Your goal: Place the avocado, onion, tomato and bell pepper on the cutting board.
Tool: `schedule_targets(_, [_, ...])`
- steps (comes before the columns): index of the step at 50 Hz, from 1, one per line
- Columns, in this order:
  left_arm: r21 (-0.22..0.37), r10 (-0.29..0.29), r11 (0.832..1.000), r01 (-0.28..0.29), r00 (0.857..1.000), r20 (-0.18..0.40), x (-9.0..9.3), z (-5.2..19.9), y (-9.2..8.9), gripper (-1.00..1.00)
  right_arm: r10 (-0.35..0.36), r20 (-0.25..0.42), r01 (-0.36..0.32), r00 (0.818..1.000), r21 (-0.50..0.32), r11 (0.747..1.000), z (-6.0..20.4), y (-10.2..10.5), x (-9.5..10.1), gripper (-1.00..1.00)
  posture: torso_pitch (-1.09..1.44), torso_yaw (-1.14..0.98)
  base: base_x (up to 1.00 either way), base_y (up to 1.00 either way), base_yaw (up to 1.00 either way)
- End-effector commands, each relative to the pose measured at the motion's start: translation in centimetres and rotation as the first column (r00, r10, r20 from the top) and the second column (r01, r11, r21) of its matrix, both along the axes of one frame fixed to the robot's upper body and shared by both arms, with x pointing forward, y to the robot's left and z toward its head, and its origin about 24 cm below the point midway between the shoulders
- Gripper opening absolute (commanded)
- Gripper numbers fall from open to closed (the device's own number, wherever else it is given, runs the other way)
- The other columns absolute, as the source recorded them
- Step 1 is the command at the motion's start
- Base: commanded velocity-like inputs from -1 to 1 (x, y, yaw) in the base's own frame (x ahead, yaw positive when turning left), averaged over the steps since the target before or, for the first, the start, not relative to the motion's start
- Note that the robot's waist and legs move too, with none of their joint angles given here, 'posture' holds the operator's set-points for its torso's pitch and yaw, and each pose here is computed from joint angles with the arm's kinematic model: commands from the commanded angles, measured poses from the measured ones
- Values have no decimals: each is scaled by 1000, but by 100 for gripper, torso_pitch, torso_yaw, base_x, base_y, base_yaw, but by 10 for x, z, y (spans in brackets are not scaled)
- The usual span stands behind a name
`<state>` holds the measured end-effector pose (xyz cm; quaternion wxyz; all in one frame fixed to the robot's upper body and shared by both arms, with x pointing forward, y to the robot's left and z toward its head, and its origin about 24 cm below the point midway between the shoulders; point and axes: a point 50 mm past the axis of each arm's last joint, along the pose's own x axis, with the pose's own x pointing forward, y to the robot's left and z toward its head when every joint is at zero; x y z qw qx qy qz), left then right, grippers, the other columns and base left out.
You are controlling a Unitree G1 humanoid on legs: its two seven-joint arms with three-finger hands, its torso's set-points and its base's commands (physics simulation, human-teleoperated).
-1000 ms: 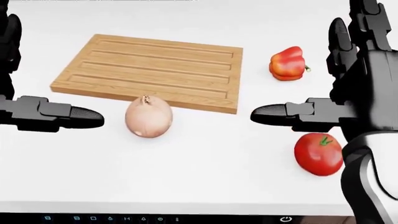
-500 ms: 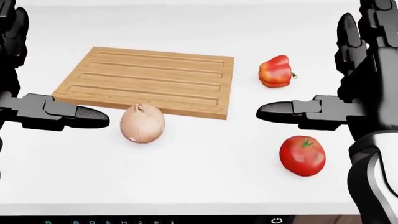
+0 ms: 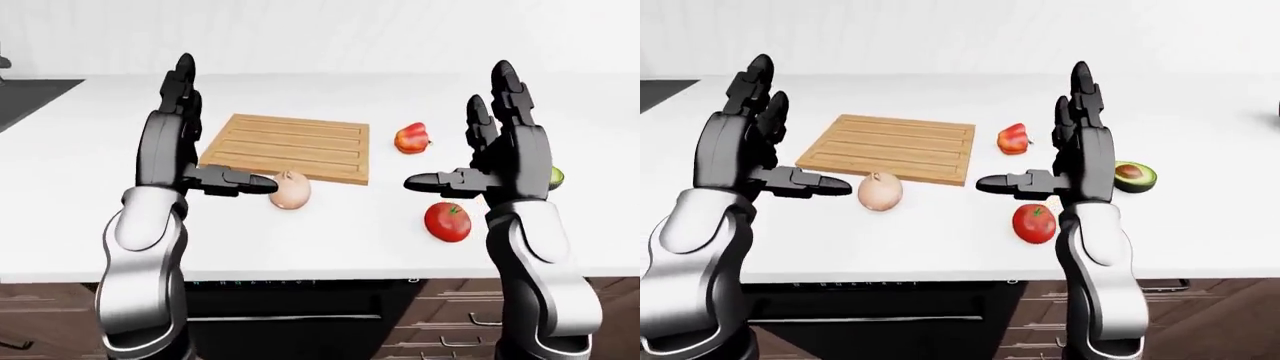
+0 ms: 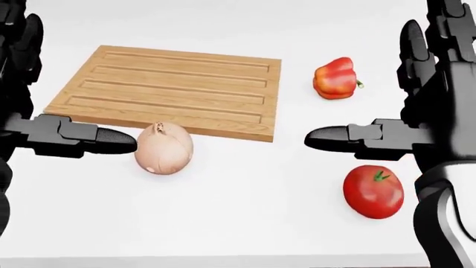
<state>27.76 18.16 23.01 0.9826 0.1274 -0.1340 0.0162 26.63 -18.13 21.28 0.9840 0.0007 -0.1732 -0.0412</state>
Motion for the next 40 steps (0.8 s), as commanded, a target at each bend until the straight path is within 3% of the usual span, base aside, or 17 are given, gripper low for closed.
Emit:
schedule_targets(1, [11,-4,1000,3,996,90,-5,15,-2,100,6,91,-5,996,-11,1000,16,1,-6,100,0,0,0,0,0])
schedule_targets(12, [12,-99,995,99,991,88,-1,16,-29,100,3,100,-1,995,-11,1000,19,0,-6,100,0,0,0,0,0])
schedule_targets(17, [38,-130,991,127,988,79,-1,13,-41,100,2,101,-1,995,-12,1000,20,0,-6,100,0,0,0,0,0])
schedule_targets(19, [89,-153,985,148,987,52,-1,1,-55,100,5,100,-4,995,-10,1000,18,1,-5,100,0,0,0,0,0])
schedule_targets(20, [79,-153,986,148,987,57,-1,-3,-60,100,6,98,-5,995,-9,1000,17,1,-5,100,0,0,0,0,0])
schedule_targets(21, [114,-137,985,130,989,52,-2,-6,-62,100,6,98,-5,995,-8,1000,16,1,-5,100,0,0,0,0,0])
schedule_targets(22, [109,-87,991,79,994,67,-1,-3,-59,100,5,96,-4,995,-11,1000,16,1,-5,100,0,0,0,0,0])
schedule_targets(24, [122,-42,992,31,996,84,-2,4,-59,100,3,98,-2,995,-9,1000,15,0,-5,100,0,0,0,0,0])
schedule_targets(26, [123,-47,992,37,996,79,-6,5,-68,100,5,96,-4,995,-10,1000,13,1,-5,100,0,0,0,0,0])
schedule_targets(27, [108,4,994,-10,999,50,-4,2,-68,100,4,94,-3,996,-7,1000,12,1,-4,100,0,0,0,0,0])
schedule_targets(29, [115,-11,993,2,997,74,-4,-2,-79,100,8,93,-7,996,-4,1000,11,2,-4,100,0,0,0,0,0])
schedule_targets(30, [152,29,988,-42,996,87,-1,-5,-80,100,8,94,-8,996,0,1000,11,1,-4,100,0,0,0,0,0])
schedule_targets(35, [191,112,972,-133,987,115,4,0,-81,100,1,92,-1,996,-3,1000,9,-1,-7,100,0,0,0,0,0])
schedule_targets(40, [186,110,974,-125,990,90,9,-1,-86,100,5,92,-5,996,-2,1000,10,0,-6,100,0,0,0,0,0])
